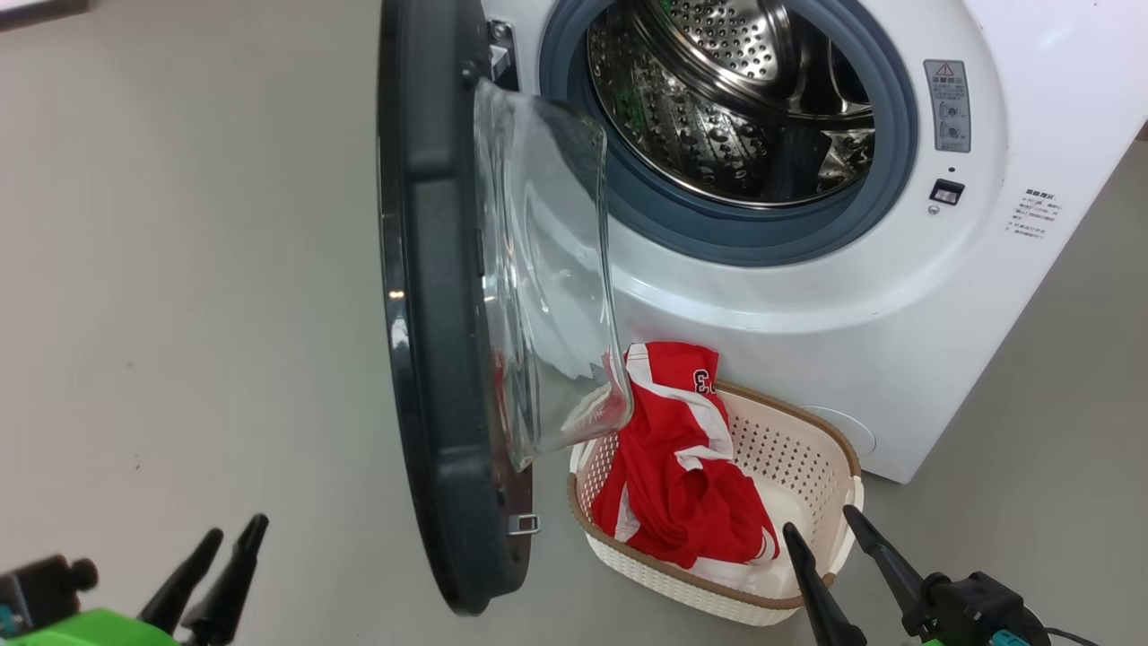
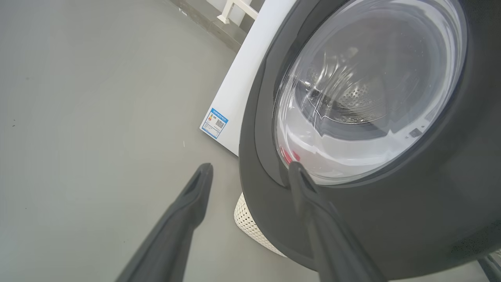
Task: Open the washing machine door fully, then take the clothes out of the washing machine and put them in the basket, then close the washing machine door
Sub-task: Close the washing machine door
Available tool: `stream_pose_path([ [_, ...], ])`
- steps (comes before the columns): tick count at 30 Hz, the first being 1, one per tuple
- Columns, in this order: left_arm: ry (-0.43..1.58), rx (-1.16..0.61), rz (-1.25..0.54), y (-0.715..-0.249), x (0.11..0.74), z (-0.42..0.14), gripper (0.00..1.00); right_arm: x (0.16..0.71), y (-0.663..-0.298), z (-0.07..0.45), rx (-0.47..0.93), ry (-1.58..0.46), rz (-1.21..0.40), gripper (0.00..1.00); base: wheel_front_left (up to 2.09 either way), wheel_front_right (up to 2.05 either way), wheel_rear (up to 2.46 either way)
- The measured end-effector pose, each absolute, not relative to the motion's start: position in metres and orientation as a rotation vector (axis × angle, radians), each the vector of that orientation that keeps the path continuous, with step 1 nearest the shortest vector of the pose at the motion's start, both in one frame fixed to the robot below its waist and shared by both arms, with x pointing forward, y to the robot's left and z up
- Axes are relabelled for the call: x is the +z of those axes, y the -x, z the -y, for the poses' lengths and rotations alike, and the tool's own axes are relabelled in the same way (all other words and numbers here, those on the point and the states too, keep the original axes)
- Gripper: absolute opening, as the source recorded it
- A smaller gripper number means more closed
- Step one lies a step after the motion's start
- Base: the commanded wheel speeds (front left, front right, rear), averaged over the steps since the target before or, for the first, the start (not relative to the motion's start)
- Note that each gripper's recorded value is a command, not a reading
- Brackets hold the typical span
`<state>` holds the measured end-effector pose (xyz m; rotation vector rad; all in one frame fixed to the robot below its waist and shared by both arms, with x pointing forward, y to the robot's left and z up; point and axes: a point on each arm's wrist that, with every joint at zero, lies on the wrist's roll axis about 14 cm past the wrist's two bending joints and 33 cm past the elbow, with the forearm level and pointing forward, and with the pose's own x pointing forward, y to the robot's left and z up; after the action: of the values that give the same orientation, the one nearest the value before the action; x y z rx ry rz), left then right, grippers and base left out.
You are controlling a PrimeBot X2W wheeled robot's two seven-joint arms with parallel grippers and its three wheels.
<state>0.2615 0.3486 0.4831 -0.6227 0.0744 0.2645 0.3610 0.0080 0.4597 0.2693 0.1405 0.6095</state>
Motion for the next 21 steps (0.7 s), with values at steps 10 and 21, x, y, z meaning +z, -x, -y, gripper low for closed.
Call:
stream_pose_path([
  [10,0.511,0.332,-0.050,-0.261,0.468,-0.348,1.00,0.462,-0.363,0.003,0.571,-0.280,-0.128,1.00,0.00,0.00,0.00],
  [21,0.326,0.335,-0.040,-0.258,0.463,-0.330,1.00,0.468,-0.363,0.015,0.534,-0.290,-0.105,1.00,0.00,0.00,0.00],
])
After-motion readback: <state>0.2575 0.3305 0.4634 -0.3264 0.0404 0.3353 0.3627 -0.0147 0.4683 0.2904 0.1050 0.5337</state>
